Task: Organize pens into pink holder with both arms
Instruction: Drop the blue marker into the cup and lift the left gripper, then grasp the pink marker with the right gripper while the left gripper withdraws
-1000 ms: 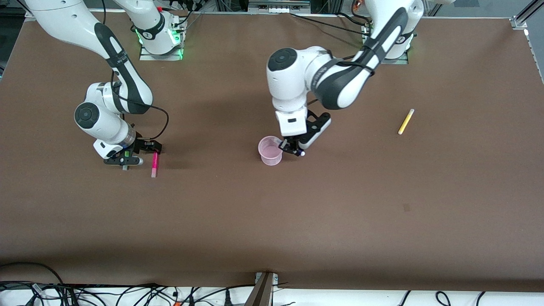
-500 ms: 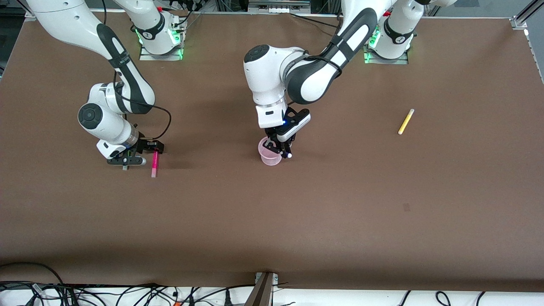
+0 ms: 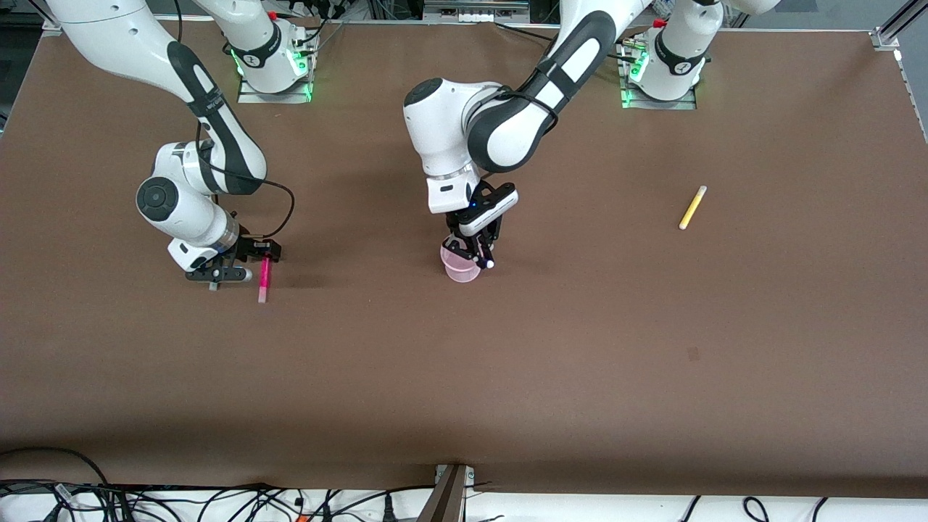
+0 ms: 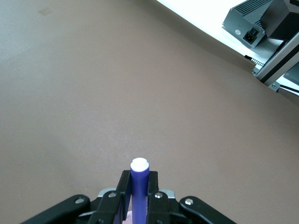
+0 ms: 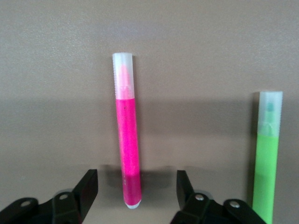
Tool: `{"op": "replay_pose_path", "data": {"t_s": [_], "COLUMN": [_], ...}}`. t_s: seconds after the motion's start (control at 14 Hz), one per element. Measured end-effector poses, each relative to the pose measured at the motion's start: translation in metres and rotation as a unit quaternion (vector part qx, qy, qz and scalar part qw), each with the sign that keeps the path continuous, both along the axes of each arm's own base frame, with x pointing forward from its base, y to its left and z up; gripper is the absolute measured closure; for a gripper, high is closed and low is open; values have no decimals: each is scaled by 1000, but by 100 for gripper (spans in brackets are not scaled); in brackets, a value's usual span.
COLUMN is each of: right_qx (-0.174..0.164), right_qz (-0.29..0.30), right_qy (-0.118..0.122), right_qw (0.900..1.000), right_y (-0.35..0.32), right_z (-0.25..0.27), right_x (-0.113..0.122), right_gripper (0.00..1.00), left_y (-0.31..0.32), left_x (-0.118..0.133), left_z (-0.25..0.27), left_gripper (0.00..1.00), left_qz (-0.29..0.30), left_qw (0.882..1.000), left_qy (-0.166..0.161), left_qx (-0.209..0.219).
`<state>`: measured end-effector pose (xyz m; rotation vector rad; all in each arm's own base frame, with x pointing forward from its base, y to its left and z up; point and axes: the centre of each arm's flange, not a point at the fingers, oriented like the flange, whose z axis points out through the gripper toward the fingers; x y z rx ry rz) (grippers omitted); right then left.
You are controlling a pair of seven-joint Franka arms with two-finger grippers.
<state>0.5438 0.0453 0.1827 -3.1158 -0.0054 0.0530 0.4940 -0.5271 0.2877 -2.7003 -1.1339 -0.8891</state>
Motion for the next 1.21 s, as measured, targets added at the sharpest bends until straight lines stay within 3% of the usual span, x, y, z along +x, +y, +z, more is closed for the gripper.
{"op": "replay_pose_path", "data": {"t_s": [0.21,0.36,0.43,0.57,0.71,0.79,0.86,0.93,1.07,1.21], "right_qx": [0,0,0,0,0,0,0,0,-1,0], "right_qz": [0,0,0,0,0,0,-1,-1,-2,-2], "right_qy": [3,5,6,6,6,6,5,5,5,5], "right_qw": [1000,1000,1000,1000,1000,1000,1000,1000,1000,1000], "right_y": [0,0,0,0,0,0,0,0,-2,-1], "right_z": [-4,-6,-6,-7,-7,-6,-6,-6,-6,-6], "right_x": [-1,-2,-2,-2,-2,-2,-1,-1,-1,-1], "right_gripper": [32,37,45,48,59,59,65,65,81,82], "left_y": [2,2,2,1,1,4,10,20,51,97], "left_x": [3,3,4,4,9,14,23,34,59,84], "left_z": [1,1,2,3,10,19,31,46,81,119], "left_gripper": [82,67,56,37,19,11,11,11,11,8], "left_qz": [2,2,2,2,3,2,2,1,-12,-34], "left_qw": [1000,1000,1000,1000,1000,1000,1000,1000,998,993], "left_qy": [-2,-3,-3,-4,-9,-13,-11,1,48,103], "left_qx": [1,0,0,-1,-4,-5,-8,-14,-32,-42]}}
